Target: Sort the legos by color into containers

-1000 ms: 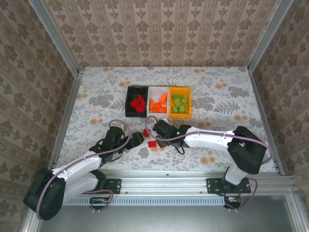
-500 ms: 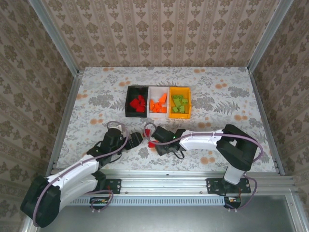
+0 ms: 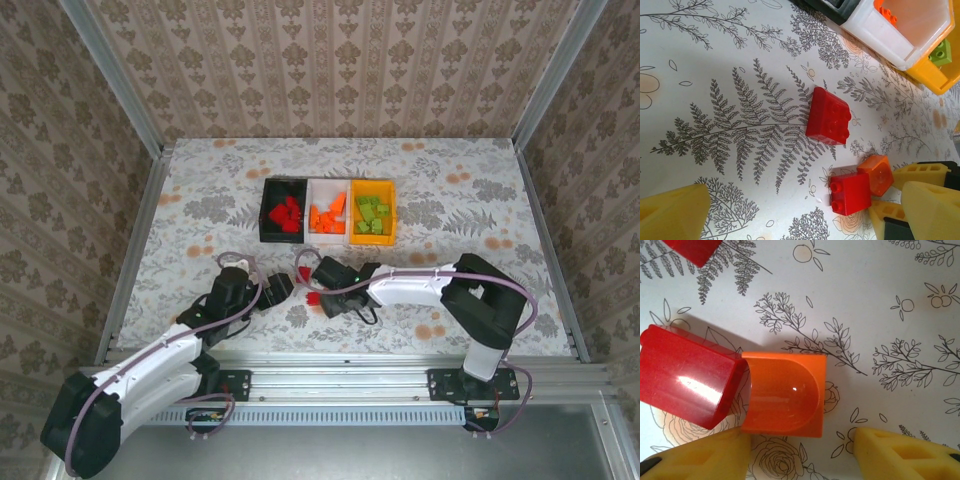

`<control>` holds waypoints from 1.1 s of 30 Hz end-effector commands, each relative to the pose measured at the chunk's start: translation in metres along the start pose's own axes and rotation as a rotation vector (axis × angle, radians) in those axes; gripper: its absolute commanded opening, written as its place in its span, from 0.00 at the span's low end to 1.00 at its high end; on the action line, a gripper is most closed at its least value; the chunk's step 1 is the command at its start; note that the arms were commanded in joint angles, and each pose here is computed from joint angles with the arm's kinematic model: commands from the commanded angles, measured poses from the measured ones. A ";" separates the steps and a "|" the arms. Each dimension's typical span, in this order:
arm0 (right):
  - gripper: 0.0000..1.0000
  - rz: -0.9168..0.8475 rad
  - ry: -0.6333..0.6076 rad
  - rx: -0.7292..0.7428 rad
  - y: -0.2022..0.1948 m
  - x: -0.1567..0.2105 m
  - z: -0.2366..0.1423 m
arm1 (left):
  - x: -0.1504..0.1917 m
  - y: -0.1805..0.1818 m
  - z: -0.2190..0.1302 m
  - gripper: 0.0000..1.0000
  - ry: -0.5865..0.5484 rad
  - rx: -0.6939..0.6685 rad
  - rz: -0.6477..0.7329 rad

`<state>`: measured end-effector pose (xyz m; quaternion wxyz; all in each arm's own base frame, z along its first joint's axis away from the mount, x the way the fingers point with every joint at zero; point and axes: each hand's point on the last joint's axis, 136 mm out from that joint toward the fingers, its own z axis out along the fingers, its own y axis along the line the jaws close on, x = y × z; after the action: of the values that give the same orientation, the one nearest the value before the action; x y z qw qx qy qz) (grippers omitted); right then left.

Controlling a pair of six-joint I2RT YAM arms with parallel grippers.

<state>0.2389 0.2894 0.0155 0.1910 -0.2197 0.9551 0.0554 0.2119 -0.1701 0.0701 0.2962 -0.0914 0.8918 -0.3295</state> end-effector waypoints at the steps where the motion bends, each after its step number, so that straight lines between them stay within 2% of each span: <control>1: 0.58 0.029 -0.041 0.004 -0.004 -0.020 0.021 | 0.004 0.007 0.000 1.00 0.004 -0.030 0.004; 14: 0.52 0.042 -0.074 -0.007 -0.001 -0.038 0.021 | 0.003 0.012 0.002 1.00 0.001 -0.048 0.010; 33: 0.50 0.028 -0.100 -0.004 0.005 -0.061 0.024 | 0.003 0.013 0.005 1.00 0.011 -0.054 0.011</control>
<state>0.2512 0.2943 0.0152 0.1636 -0.2165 0.9617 0.0392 0.2118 -0.1664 0.0585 0.2860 -0.0971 0.9012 -0.3109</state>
